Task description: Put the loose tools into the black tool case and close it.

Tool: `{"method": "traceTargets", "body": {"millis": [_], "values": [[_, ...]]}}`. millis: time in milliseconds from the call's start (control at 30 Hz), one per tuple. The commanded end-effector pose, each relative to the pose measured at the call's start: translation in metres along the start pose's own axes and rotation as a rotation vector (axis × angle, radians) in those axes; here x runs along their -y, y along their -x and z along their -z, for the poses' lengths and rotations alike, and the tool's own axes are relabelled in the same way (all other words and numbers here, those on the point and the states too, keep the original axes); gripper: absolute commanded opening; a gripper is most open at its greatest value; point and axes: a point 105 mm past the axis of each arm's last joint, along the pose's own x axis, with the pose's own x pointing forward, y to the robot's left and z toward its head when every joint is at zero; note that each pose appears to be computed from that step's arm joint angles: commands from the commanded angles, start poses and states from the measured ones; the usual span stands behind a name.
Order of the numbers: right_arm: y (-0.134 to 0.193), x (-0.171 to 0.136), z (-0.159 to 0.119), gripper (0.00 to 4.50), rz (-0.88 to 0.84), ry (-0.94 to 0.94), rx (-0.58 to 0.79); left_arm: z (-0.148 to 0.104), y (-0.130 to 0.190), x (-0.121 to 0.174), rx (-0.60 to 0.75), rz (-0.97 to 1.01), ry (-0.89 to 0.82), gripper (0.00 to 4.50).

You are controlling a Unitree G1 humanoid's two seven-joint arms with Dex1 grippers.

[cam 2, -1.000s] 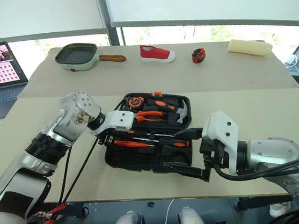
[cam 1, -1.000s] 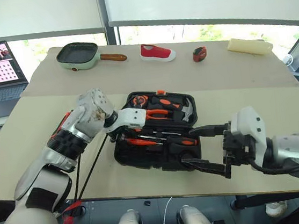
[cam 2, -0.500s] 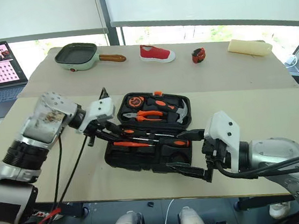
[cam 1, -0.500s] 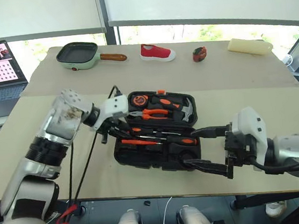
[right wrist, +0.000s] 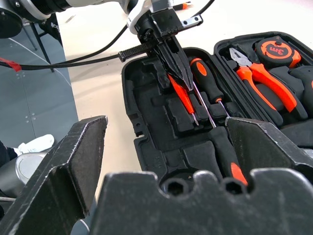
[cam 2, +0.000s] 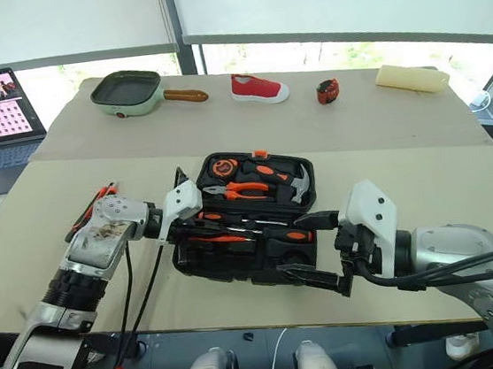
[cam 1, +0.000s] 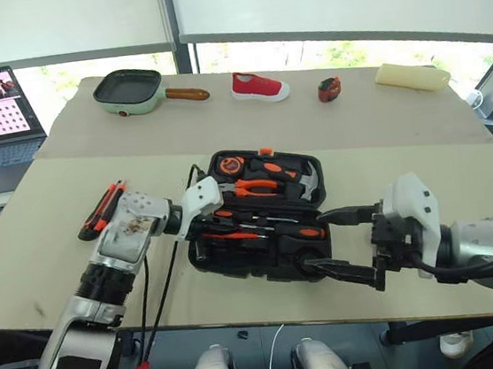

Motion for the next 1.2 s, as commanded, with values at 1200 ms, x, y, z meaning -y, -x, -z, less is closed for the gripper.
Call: {"method": "traceTargets", "body": {"millis": [1200], "values": [[-0.003,0.002,-0.001,4.5,-0.014,0.031,-0.005,0.023,0.017,0.001,0.012,-0.117,0.025,0.03]]}}
